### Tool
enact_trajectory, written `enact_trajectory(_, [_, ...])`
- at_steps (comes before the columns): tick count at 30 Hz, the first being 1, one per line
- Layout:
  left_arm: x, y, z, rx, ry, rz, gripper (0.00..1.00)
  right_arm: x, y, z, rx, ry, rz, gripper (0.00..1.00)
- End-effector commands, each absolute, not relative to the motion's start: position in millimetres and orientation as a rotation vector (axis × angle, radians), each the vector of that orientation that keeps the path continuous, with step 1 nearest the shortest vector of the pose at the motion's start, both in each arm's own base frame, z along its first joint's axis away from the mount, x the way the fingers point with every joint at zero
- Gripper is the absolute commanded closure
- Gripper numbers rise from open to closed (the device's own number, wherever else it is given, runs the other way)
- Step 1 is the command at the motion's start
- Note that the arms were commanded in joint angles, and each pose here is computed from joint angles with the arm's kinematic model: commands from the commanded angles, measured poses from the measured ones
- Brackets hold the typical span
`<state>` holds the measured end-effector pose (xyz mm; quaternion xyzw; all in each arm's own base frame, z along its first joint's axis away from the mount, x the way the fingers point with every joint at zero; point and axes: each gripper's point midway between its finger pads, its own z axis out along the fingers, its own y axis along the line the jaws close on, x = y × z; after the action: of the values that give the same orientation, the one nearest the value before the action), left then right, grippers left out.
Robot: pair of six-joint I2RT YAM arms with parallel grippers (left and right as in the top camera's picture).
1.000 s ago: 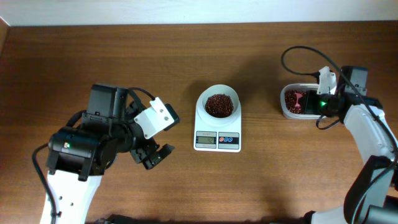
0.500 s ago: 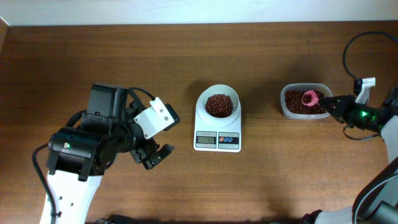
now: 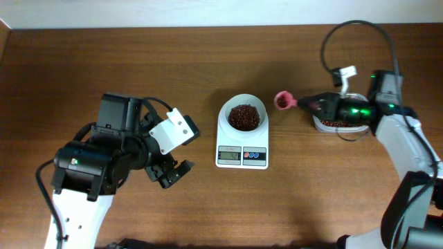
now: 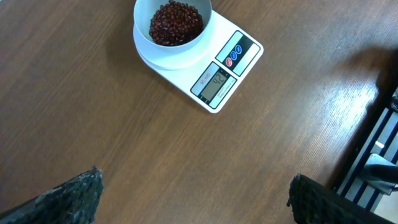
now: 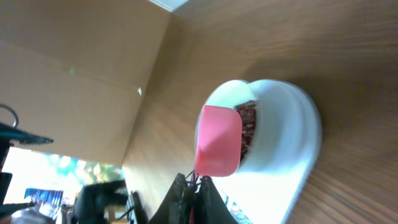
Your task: Scoop and weigh 50g on scale
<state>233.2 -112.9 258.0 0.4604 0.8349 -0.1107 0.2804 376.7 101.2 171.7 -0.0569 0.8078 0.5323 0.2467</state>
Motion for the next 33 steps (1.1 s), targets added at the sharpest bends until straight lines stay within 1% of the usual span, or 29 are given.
enact_trajectory(1, [232.0, -113.4, 257.7, 1.25, 2.223, -0.305, 0.01, 372.7, 135.0, 178.2, -0.269, 2.184, 1.514, 0.96])
enact_trajectory(2, [232.0, -113.4, 257.7, 1.25, 2.223, -0.305, 0.01, 371.8, 142.2, 179.5, -0.303, 2.175, 1.516, 0.96])
enact_trajectory(3, [232.0, -113.4, 257.7, 1.25, 2.223, -0.305, 0.01, 370.4, 159.0, 182.6, -0.401, 2.142, 1.502, 0.96])
enact_trajectory(4, [232.1, -113.4, 257.7, 1.25, 2.223, -0.304, 0.01, 372.1, 165.0, 179.3, -0.452, 2.138, 1.448, 0.96])
enact_trajectory(5, [232.0, -113.4, 257.7, 1.25, 2.223, -0.305, 0.01, 376.0, 170.0, 169.3, -0.535, 2.142, 1.322, 0.96])
enact_trajectory(7, [232.0, -113.4, 257.7, 1.25, 2.223, -0.305, 0.01, 384.1, 170.0, 153.1, -0.576, 2.188, 1.147, 0.96])
enact_trajectory(9, [232.0, -113.4, 257.7, 1.25, 2.223, -0.305, 0.01, 377.2, 183.9, 160.7, -0.635, 2.141, 1.208, 0.96])
enact_trajectory(10, [232.0, -113.4, 257.7, 1.25, 2.223, -0.305, 0.01, 375.8, 186.7, 161.8, -0.728, 2.085, 1.172, 0.96])
enact_trajectory(12, [232.0, -113.4, 257.7, 1.25, 2.223, -0.305, 0.01, 392.6, 170.2, 142.9, -0.668, 2.181, 0.971, 0.96])
enact_trajectory(13, [232.1, -113.4, 257.7, 1.25, 2.223, -0.304, 0.01, 387.7, 176.8, 150.5, -0.677, 2.15, 1.049, 0.96])
enact_trajectory(14, [232.0, -113.4, 257.7, 1.25, 2.223, -0.305, 0.01, 372.3, 191.8, 171.2, -0.834, 1.976, 1.181, 0.96])
enact_trajectory(15, [232.0, -113.4, 257.7, 1.25, 2.223, -0.305, 0.01, 373.4, 191.7, 171.7, -0.88, 1.94, 1.146, 0.96])
enact_trajectory(16, [232.0, -113.4, 257.7, 1.25, 2.223, -0.305, 0.01, 390.6, 178.3, 154.9, -0.787, 2.061, 0.995, 0.96])
enact_trajectory(17, [232.0, -113.4, 257.6, 1.25, 2.223, -0.305, 0.01, 395.7, 173.2, 149.9, -0.721, 2.116, 0.964, 0.96])
enact_trajectory(21, [232.0, -113.4, 257.7, 1.25, 2.223, -0.305, 0.01, 391.1, 177.8, 154.4, -0.728, 2.097, 1.022, 0.96])
enact_trajectory(33, [232.0, -113.4, 257.4, 1.25, 2.223, -0.305, 0.01, 390.7, 178.1, 154.7, -0.729, 2.097, 1.026, 0.96])
